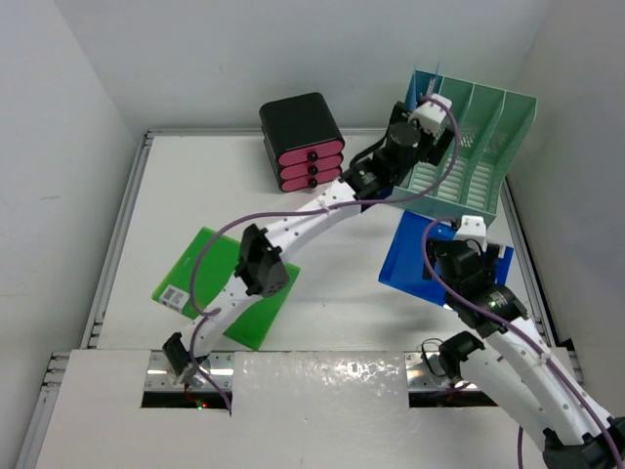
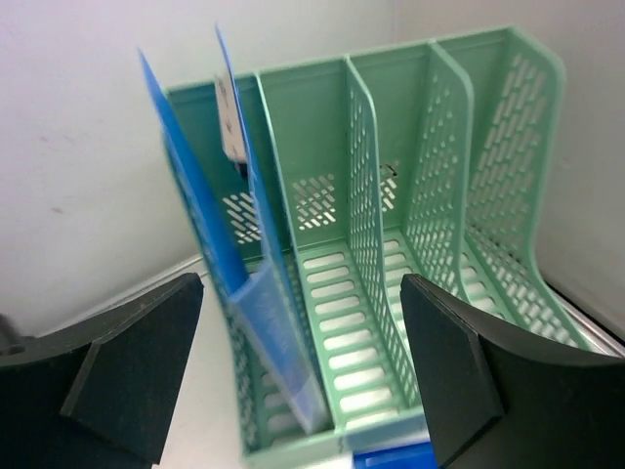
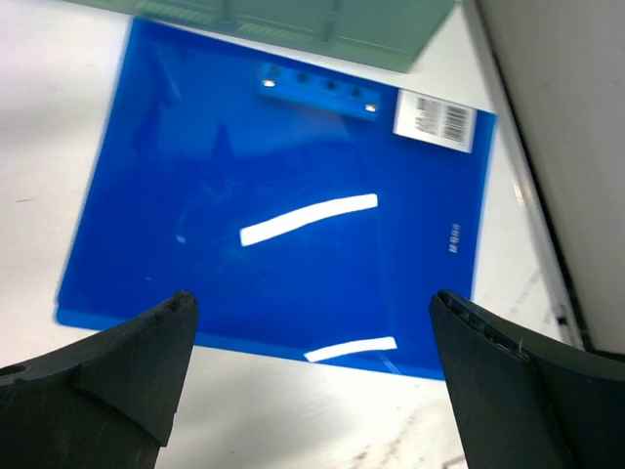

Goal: Organize the desk

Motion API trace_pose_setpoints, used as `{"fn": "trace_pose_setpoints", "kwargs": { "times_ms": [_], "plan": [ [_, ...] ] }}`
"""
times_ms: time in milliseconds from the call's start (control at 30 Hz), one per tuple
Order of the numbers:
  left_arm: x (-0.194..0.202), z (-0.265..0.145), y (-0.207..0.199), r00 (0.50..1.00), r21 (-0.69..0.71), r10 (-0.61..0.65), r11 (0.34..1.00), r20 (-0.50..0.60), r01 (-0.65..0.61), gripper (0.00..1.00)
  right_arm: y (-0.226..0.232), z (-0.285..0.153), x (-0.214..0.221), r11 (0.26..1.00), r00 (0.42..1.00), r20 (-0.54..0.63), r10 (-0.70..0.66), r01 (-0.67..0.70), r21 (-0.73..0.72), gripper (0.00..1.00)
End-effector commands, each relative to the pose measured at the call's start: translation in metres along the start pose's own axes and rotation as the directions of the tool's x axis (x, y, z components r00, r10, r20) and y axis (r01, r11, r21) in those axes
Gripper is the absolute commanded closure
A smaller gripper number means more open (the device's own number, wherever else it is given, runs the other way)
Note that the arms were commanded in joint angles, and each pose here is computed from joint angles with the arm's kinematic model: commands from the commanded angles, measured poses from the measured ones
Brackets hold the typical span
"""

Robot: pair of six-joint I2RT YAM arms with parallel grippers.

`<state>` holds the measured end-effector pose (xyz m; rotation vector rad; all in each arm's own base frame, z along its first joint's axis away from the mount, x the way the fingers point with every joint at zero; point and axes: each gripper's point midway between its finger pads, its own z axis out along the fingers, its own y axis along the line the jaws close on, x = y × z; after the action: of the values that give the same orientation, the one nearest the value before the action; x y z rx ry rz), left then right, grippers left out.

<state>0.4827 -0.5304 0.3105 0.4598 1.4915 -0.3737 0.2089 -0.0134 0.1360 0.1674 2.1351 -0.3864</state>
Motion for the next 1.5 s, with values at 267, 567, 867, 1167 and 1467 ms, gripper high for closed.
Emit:
{"fn": "trace_pose_setpoints", "kwargs": {
  "times_ms": [267, 567, 867, 1167, 1467],
  "plan": [
    [-0.148, -0.156, 0.05, 0.992, 0.17, 0.109, 0.981, -0.061, -0.097, 0.18, 0.047, 0.01, -0.009, 0.982, 1.0, 0.013, 0.023, -0.02, -0.189, 0.01],
    [-0.057, -0.245, 0.067, 0.921, 0.359, 0.254, 0.923, -0.294, -0.14, 0.18, 0.061, 0.04, -0.01, 0.901, 0.967, -0.162, 0.196, -0.243, -0.359, 0.01],
    [-0.005, -0.279, 0.064, 0.882, 0.462, 0.315, 0.878, -0.35, -0.13, 0.19, -0.034, 0.103, 0.032, 0.849, 0.814, -0.31, 0.492, -0.527, -0.035, 0.01],
    [0.053, -0.256, 0.058, 0.786, 0.535, 0.468, 0.817, -0.402, -0.213, 0.21, -0.102, 0.143, 0.062, 0.883, 0.851, -0.257, 0.458, -0.403, 0.239, 0.01],
    [0.13, -0.232, 0.036, 0.746, 0.593, 0.473, 0.794, -0.468, -0.132, 0.21, -0.122, 0.175, 0.058, 0.835, 0.831, -0.107, 0.546, -0.527, 0.16, 0.03]
  ]
}}
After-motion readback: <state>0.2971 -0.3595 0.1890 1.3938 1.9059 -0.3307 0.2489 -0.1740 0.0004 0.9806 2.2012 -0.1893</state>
